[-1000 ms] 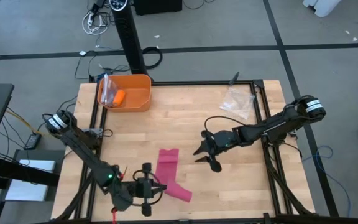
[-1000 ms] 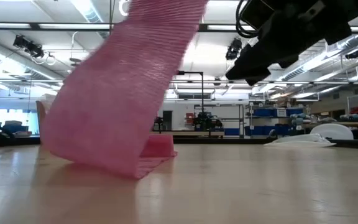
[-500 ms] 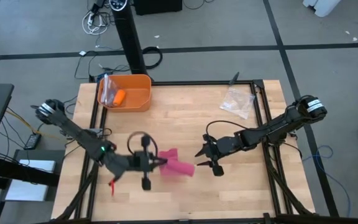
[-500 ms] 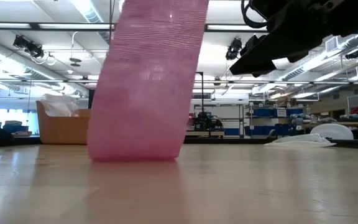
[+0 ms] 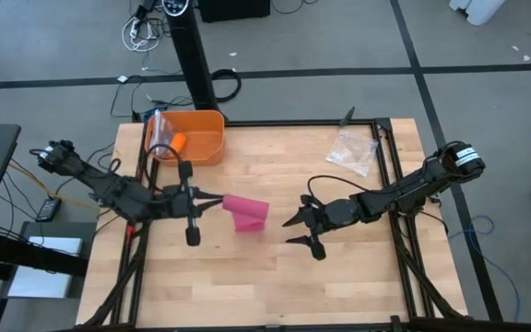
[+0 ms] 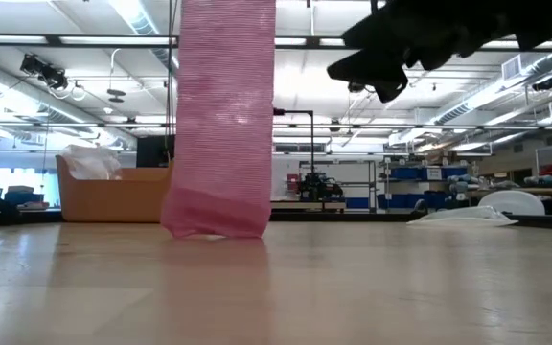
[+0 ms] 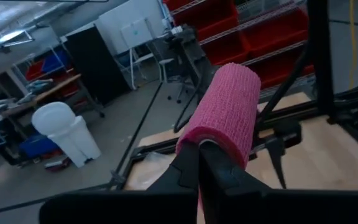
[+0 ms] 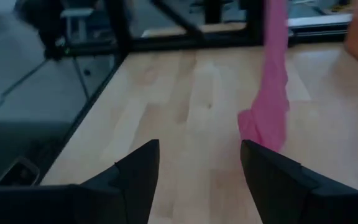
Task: Roll bandage
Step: Roll the pink bandage
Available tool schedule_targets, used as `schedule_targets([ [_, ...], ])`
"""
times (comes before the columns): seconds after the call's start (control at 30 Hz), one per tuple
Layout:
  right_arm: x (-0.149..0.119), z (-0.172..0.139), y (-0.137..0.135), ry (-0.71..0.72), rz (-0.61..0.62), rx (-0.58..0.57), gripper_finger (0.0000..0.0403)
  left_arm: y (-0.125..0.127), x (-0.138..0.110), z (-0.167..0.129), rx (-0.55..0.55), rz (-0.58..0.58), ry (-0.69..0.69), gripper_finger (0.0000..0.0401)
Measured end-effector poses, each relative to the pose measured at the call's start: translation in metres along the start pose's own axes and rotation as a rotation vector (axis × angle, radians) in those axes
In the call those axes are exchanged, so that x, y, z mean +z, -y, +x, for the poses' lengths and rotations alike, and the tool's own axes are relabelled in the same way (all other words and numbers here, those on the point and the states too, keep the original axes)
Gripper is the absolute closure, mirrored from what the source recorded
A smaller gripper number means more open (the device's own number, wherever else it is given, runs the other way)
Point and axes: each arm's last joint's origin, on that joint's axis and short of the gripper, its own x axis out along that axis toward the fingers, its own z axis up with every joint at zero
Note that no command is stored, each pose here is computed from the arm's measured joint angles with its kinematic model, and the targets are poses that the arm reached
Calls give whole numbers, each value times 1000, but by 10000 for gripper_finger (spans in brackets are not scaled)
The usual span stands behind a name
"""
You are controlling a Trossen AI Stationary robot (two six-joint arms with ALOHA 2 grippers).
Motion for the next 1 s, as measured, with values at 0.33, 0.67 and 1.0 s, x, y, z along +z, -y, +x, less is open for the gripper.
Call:
schedule_targets([
  [0.33, -28, 37, 14, 36, 23, -97, 173, -17, 5, -14, 28, 42, 35, 400],
  [0.67, -69, 73, 53, 57, 195, -89, 160, -32, 12, -26, 70, 85, 92, 400],
  [1.0, -72, 106, 73, 141, 93, 56, 157, -47, 32, -36, 126, 91, 130, 400],
])
